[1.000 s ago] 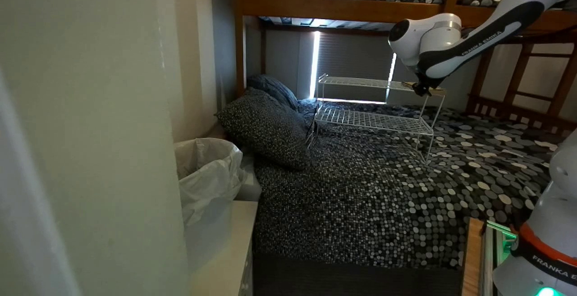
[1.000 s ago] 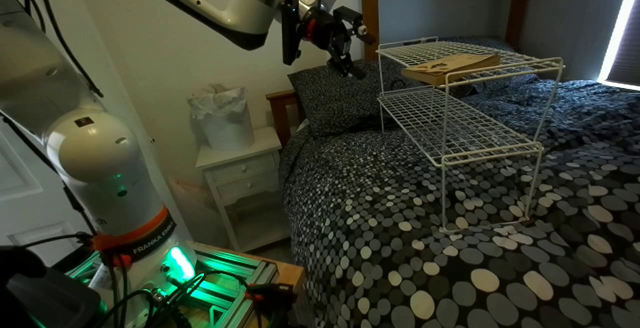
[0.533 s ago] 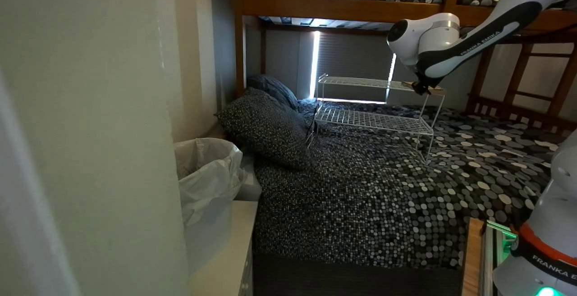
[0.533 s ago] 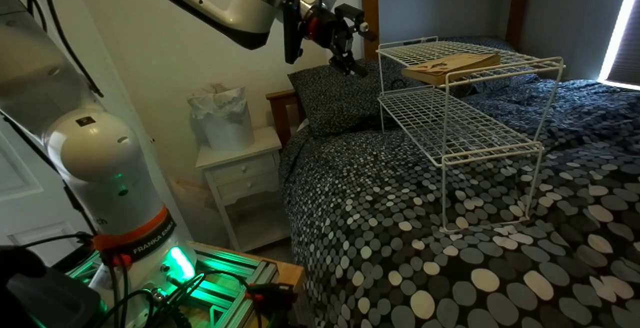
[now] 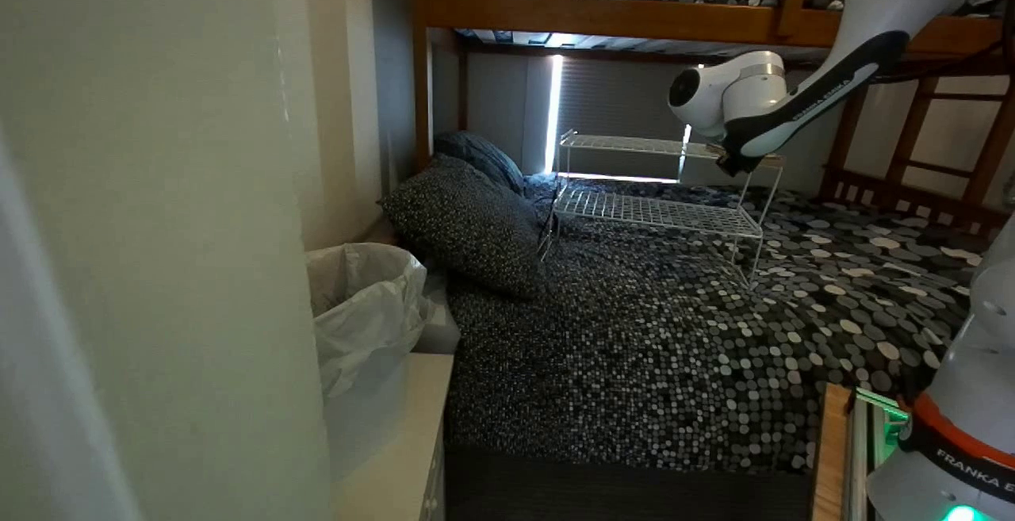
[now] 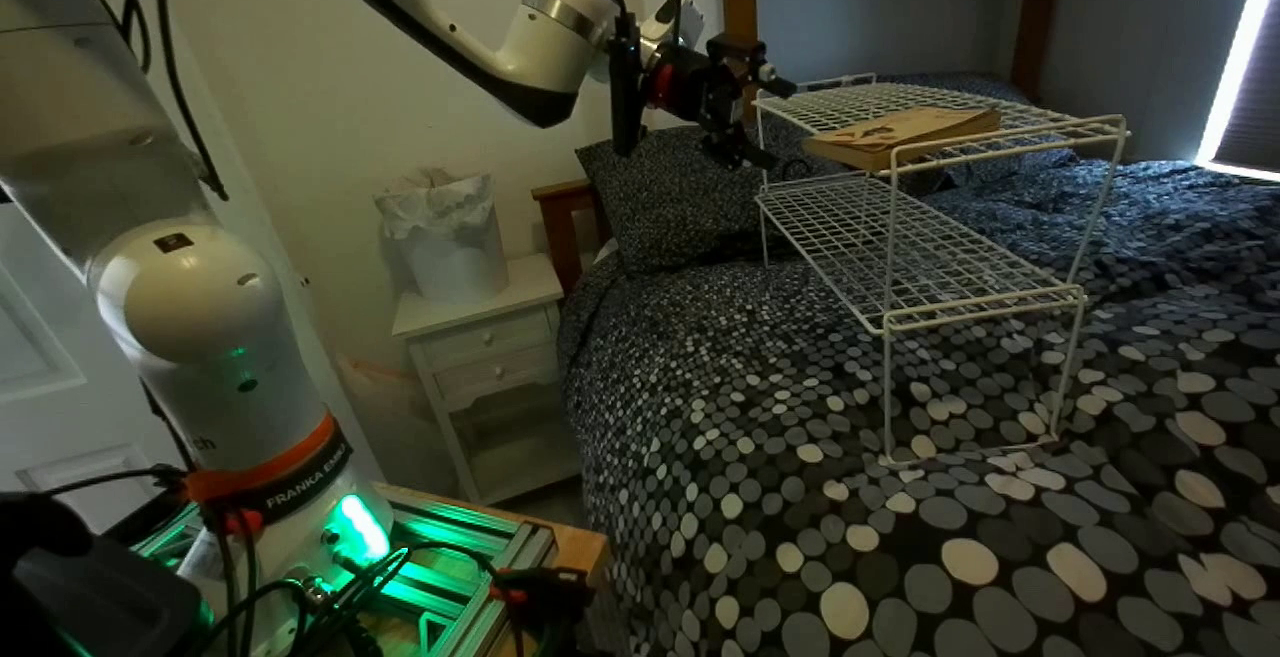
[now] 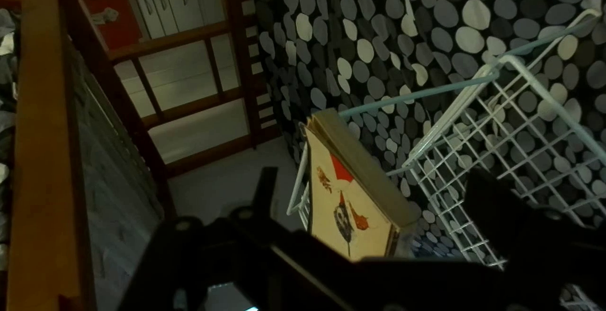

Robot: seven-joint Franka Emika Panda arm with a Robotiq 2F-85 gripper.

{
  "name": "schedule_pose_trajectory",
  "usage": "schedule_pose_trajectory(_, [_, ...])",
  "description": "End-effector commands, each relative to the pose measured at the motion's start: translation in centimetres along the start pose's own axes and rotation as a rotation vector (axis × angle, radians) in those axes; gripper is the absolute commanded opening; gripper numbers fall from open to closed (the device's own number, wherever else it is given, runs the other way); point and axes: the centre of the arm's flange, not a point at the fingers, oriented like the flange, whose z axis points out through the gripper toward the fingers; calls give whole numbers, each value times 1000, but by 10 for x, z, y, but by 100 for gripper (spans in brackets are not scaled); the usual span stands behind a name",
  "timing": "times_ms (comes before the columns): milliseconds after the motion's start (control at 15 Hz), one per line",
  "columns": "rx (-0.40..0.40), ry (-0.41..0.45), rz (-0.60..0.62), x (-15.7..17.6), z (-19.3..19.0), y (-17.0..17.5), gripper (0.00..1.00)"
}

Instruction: Remove the book from the wire mesh rack of the shoe rack and put it on the bed

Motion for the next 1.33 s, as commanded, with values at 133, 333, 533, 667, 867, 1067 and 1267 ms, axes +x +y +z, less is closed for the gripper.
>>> schedule_pose_trajectory(133, [-18,16,22,21,21,-29,100])
schedule_pose_trajectory(333, [-26,31,35,31,27,-36,100])
schedule_pose_trajectory(533, [-36,49,35,38,30,-40,100])
schedule_pose_trajectory(667, [-47,61,43,41,32,-43,100])
schedule_pose_trajectory(867, [-68,77,41,44,34,-44,71])
schedule_pose_trajectory(1067, [-82,68,40,43,35,-46,54])
schedule_pose_trajectory(1267, [-90,55,38,42,34,-44,38])
